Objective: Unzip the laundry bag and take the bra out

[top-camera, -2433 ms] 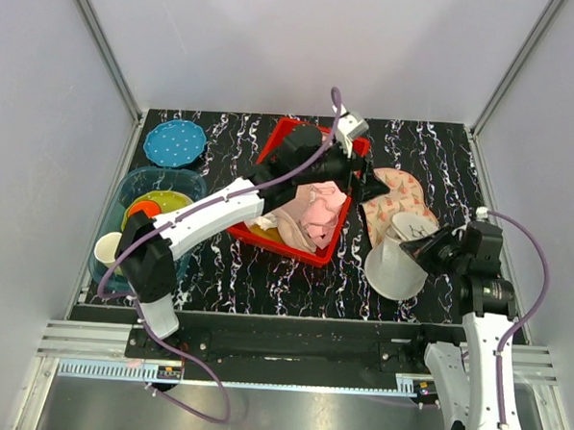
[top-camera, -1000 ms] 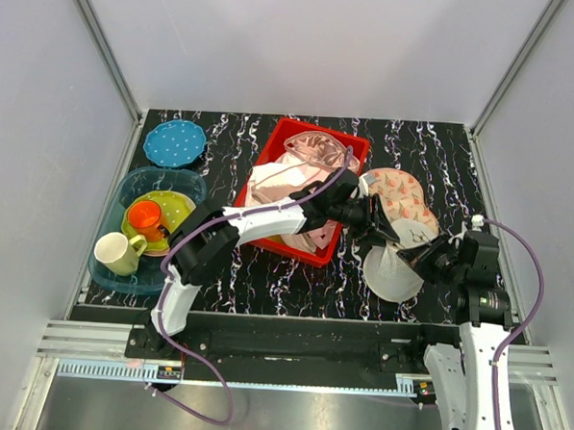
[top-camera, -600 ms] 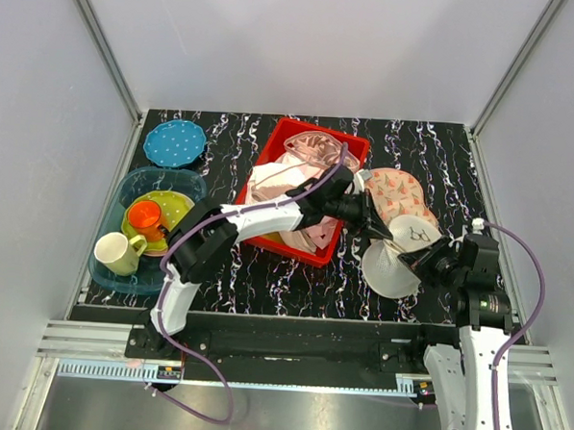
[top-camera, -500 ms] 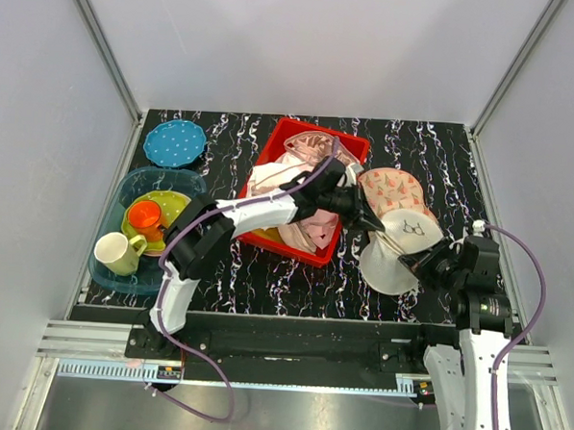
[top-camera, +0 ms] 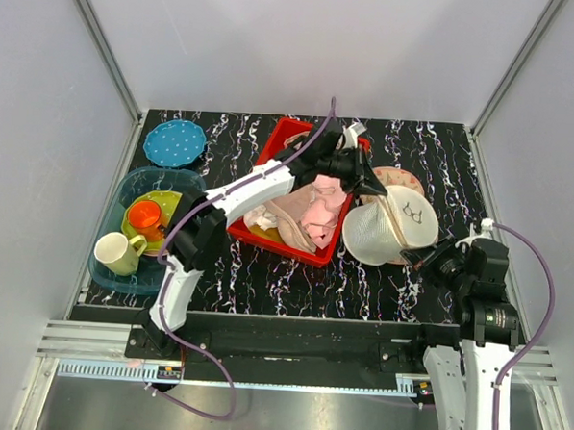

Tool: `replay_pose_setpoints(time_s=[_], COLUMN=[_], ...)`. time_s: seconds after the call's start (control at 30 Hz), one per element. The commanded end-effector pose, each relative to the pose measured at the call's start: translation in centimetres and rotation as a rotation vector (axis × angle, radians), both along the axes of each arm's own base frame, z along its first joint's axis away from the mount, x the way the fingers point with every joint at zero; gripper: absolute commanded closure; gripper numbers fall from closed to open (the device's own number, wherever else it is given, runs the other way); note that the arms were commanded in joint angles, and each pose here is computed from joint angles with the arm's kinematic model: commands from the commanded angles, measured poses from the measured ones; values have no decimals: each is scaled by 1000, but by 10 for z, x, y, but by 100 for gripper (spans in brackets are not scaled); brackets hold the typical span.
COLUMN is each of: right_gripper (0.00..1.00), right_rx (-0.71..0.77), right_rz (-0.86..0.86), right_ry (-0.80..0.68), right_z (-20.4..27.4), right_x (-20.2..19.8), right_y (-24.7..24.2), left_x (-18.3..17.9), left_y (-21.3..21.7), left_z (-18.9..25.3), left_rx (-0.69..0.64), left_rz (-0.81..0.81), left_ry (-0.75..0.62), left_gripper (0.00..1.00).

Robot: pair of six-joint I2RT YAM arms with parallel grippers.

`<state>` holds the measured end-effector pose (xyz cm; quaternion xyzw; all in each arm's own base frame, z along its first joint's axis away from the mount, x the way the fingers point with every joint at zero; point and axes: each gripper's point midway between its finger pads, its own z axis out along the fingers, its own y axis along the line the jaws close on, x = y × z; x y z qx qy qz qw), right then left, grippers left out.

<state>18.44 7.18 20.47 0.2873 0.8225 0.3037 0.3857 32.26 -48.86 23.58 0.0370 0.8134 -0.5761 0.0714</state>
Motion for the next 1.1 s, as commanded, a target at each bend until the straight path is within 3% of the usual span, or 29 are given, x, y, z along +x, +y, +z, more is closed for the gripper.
replay_pose_setpoints(time_s=[0.0,0.1,0.13,0.23,0.4,0.53,0.57,0.6,0.7,0.83,1.07], right_gripper=[100,100,100,100,100,100,100,100,100,100,100], right_rx=[40,25,29,75,112,108,110,112,114,117,115], right_rz=[41,24,21,15,-6,-9,-4,-1,3,8,9], right_ry=[-34,0,19,31,26,25,26,29,27,26,35], right_z=[20,2,-7,-17,-26,-27,-27,-27,-27,-28,-31], right_x=[1,17,19,28,37,39,39,39,40,40,34], right_y=[9,4,3,6,7,6,7,8,8,9,9], left_x=[52,49,47,42,29,-3,-8,-18,-39,-65,-69], left_y=[-17,-22,-22,-14,9,28,34,40,47,34,18], left_z=[20,-6,-6,10,34,46,30,44,33,8,-14], left_rx=[-44,-3,-2,5,58,112,155,144,169,207,239], left_rz=[39,-20,-23,-17,-1,31,47,68,109,81,111], left_ry=[-215,-167,-171,-234,-320,-342,-324,-326,-293,-222,-132], left_gripper=[98,66,43,22,18,18,18,18,18,17,15])
